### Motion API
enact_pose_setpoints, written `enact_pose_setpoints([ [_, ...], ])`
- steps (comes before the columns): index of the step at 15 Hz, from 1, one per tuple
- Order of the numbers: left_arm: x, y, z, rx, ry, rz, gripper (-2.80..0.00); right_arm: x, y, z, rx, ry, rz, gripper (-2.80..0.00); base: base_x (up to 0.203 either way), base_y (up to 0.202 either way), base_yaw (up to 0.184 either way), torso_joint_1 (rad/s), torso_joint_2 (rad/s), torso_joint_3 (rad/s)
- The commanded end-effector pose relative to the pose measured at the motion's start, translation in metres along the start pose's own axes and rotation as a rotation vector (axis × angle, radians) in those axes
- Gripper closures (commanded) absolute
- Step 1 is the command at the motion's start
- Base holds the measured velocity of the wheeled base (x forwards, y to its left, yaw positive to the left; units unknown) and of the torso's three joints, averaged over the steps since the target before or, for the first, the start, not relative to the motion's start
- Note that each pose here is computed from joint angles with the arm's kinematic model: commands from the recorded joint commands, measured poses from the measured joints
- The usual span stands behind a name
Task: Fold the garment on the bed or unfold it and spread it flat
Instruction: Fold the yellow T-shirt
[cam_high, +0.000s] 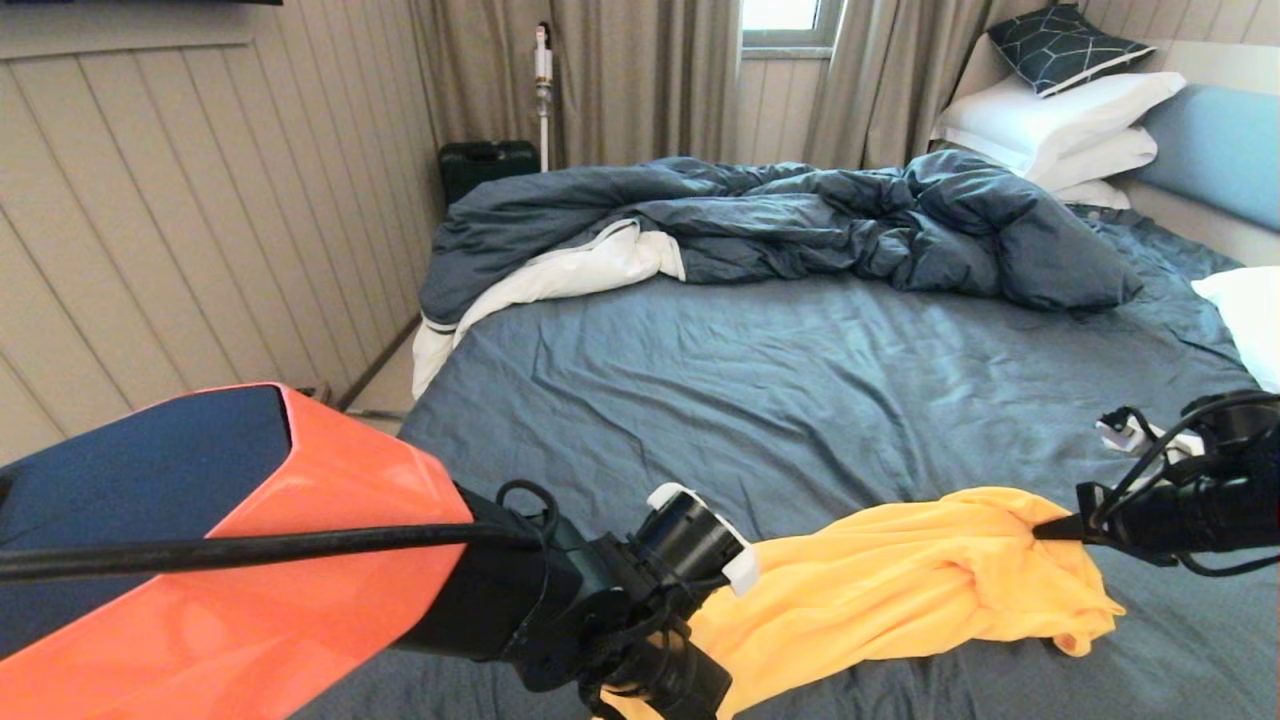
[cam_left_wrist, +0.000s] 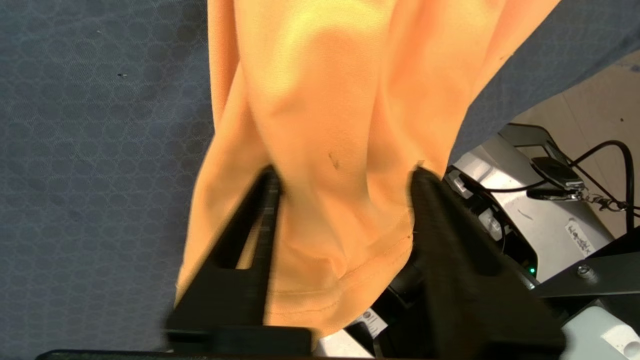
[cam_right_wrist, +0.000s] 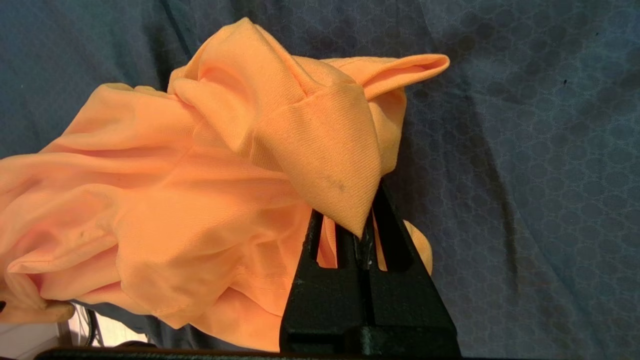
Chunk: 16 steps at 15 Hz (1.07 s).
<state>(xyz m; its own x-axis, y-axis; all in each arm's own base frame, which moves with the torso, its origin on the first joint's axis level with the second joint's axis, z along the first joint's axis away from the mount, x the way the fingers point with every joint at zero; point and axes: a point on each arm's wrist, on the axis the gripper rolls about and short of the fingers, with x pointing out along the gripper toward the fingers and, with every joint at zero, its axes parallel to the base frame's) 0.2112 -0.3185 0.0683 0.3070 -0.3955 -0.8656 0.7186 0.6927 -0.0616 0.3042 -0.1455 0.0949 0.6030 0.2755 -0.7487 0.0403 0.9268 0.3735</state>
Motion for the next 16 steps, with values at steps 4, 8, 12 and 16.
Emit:
enact_pose_setpoints([
  [4, 0.000, 0.002, 0.000, -0.007, 0.001, 0.005, 0.00, 0.000, 0.000, -0.001, 0.001, 0.001, 0.005, 0.00, 0.000, 0.000, 0.000, 0.000, 0.00, 0.000],
  [8, -0.001, 0.010, 0.004, -0.024, -0.025, 0.016, 0.00, -0.001, 0.001, 0.000, 0.000, -0.001, 0.009, 0.00, 0.000, 0.000, 0.000, 0.000, 0.00, 0.000],
  [12, -0.008, 0.034, 0.007, -0.007, -0.040, 0.084, 0.00, -0.001, 0.000, 0.000, 0.001, -0.003, 0.016, 0.00, 0.000, 0.000, 0.000, 0.000, 0.00, 0.000],
  [16, -0.024, 0.058, 0.011, 0.028, -0.063, 0.127, 0.00, -0.002, 0.001, 0.000, 0.000, -0.005, 0.015, 0.00, 0.000, 0.000, 0.000, 0.000, 0.00, 0.000],
])
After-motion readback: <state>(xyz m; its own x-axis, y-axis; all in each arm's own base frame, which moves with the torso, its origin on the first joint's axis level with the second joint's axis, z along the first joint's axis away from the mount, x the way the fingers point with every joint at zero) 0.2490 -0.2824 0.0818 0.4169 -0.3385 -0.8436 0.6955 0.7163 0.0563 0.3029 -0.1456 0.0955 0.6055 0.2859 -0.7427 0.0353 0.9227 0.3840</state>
